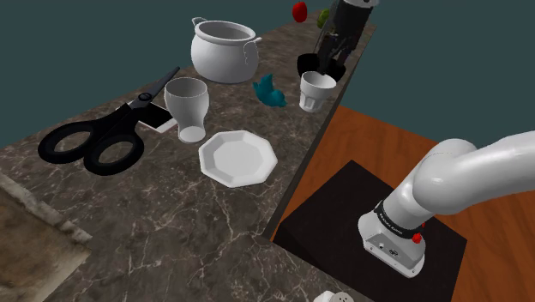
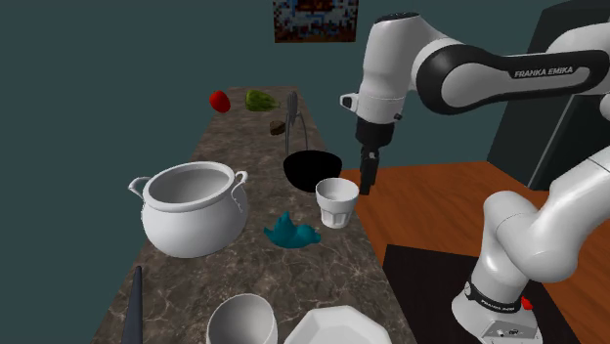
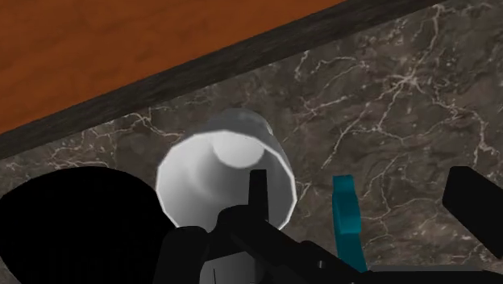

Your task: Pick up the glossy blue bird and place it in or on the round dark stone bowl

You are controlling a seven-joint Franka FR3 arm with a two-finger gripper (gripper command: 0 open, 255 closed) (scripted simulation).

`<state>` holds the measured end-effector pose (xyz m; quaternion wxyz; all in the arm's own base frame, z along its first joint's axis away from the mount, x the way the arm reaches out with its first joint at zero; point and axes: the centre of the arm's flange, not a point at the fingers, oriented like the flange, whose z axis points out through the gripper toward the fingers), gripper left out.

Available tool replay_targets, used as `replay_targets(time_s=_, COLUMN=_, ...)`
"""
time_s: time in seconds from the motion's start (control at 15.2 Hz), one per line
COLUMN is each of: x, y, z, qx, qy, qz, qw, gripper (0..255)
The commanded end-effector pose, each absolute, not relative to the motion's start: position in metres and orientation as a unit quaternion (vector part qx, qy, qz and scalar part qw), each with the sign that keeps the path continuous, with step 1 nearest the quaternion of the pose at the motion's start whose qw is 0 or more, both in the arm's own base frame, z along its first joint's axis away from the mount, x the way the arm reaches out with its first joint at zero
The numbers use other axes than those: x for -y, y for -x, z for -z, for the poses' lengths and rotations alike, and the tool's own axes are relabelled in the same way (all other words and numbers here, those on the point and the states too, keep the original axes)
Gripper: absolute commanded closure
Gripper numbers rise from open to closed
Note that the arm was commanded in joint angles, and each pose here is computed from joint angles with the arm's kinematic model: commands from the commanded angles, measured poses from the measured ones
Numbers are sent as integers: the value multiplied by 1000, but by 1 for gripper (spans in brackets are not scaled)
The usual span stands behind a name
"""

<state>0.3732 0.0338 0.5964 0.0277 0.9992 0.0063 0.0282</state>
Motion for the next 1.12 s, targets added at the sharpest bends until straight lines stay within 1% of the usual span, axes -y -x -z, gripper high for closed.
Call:
replay_targets(time_s=0.0, x=-36, y=-397, z=-586, qx=-15, qy=-999, qz=-31, qw=23, gripper=0)
replay_targets(time_s=0.86, x=-71, y=-548, z=-530, qx=-70, qy=-996, qz=-45, qw=-6, gripper=0)
replay_targets(time_s=1.06, x=-74, y=-559, z=-516, qx=-74, qy=-996, qz=-46, qw=-8, gripper=0)
